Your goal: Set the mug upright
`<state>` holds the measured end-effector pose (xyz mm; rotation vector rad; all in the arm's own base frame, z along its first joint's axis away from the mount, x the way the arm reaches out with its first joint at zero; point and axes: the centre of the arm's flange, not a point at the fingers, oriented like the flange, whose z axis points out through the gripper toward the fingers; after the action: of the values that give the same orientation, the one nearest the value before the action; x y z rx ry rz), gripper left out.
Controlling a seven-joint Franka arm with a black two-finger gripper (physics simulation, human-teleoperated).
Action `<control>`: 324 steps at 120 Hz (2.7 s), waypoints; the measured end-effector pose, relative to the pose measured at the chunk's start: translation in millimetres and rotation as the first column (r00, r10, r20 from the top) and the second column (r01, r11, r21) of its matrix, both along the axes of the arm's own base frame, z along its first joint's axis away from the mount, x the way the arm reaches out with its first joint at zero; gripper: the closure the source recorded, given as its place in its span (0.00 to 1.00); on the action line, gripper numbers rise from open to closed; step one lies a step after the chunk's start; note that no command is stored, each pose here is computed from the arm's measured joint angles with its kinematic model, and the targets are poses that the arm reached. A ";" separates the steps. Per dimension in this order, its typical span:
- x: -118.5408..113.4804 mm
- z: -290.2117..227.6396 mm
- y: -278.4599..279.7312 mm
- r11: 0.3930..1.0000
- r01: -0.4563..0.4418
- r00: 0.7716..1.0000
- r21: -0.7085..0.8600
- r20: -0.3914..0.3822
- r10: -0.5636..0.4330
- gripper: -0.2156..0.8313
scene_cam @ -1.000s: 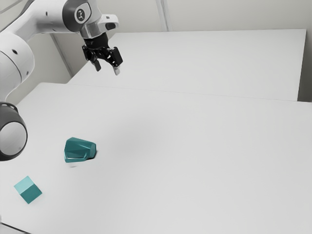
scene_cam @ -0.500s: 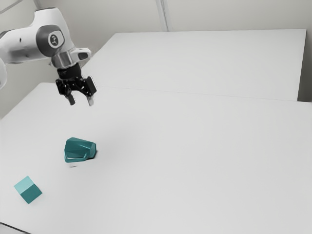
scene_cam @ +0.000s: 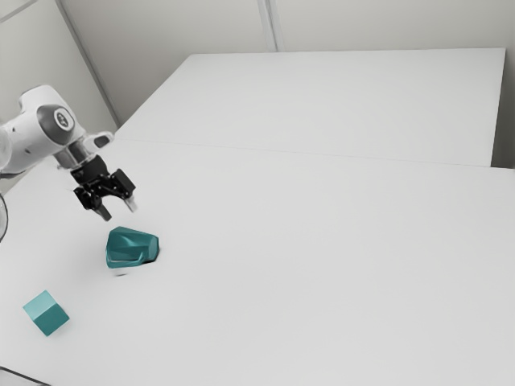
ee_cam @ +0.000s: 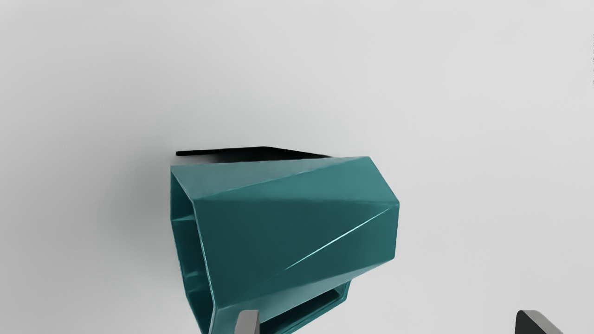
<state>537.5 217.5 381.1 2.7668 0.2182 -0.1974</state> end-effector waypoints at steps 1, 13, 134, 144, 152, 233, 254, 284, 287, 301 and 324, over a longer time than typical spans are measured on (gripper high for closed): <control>0.8 -1.7 0.9 1.000 -0.002 1.000 -0.003 0.005 0.002 0.21; 7.7 -16.4 12.1 0.999 -0.020 0.998 -0.039 0.063 0.022 0.21; -59.8 -52.8 61.8 0.988 0.106 0.983 -0.109 0.161 -0.088 0.21; -60.6 -57.3 64.8 0.988 0.102 0.982 -0.115 0.168 -0.082 0.21; -60.7 -60.6 64.7 0.987 0.097 0.981 -0.128 0.178 -0.073 0.21; -62.0 -91.1 45.7 0.943 0.038 0.965 -0.332 0.258 0.052 0.21; -69.2 -96.5 46.1 0.925 0.019 0.961 -0.379 0.261 0.087 0.21; -81.3 -98.0 59.2 0.908 -0.001 0.955 -0.419 0.270 0.125 0.21; -81.2 -97.9 58.8 0.906 0.000 0.954 -0.424 0.272 0.127 0.21; -80.2 -96.9 56.4 0.894 0.001 0.948 -0.449 0.284 0.141 0.21; -78.8 -98.5 53.3 0.880 0.003 0.943 -0.474 0.294 0.155 0.21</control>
<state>458.6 270.8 282.6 2.2544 0.1666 0.2055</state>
